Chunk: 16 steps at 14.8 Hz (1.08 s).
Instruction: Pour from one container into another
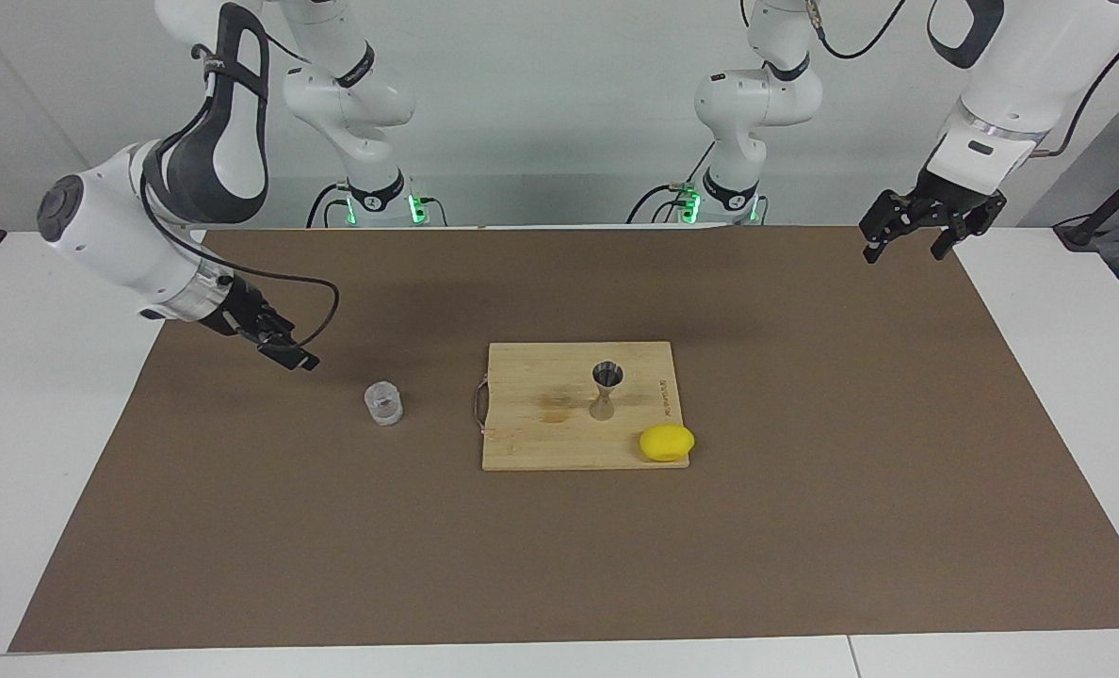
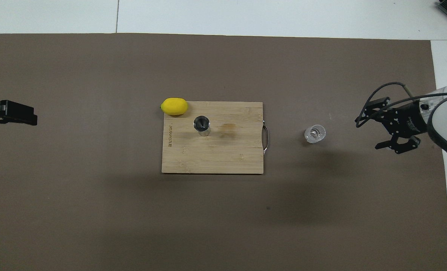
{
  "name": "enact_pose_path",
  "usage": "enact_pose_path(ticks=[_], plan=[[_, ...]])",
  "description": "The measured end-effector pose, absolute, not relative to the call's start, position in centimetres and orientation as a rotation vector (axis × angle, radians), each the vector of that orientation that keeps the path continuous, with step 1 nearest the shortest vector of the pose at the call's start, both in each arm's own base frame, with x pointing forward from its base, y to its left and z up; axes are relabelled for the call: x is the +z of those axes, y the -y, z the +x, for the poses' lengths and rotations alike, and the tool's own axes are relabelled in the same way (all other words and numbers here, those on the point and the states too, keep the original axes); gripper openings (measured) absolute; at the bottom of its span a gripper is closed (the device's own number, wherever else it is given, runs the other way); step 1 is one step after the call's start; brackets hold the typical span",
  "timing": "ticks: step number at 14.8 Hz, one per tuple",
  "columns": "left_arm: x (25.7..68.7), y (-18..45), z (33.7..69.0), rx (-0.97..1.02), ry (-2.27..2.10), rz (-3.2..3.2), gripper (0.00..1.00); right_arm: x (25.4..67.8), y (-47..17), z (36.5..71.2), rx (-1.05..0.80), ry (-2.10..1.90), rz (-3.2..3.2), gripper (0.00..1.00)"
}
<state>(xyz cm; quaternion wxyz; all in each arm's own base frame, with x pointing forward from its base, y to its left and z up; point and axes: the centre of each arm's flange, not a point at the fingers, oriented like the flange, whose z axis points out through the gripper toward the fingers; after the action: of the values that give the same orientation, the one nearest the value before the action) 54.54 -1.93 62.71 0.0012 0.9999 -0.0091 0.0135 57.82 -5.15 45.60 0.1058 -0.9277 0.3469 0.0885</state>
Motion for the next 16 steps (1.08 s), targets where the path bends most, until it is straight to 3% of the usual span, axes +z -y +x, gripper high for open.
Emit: enact_pose_path(ticks=[9, 16], plan=[[62.7, 1.9, 54.5, 0.042, 0.028, 3.139, 1.00, 53.5, 3.2, 57.2, 0.006, -0.584, -3.053, 1.00], [62.7, 1.9, 54.5, 0.042, 0.028, 3.139, 1.00, 61.8, 2.8, 55.0, 0.069, -0.358, -3.153, 1.00]])
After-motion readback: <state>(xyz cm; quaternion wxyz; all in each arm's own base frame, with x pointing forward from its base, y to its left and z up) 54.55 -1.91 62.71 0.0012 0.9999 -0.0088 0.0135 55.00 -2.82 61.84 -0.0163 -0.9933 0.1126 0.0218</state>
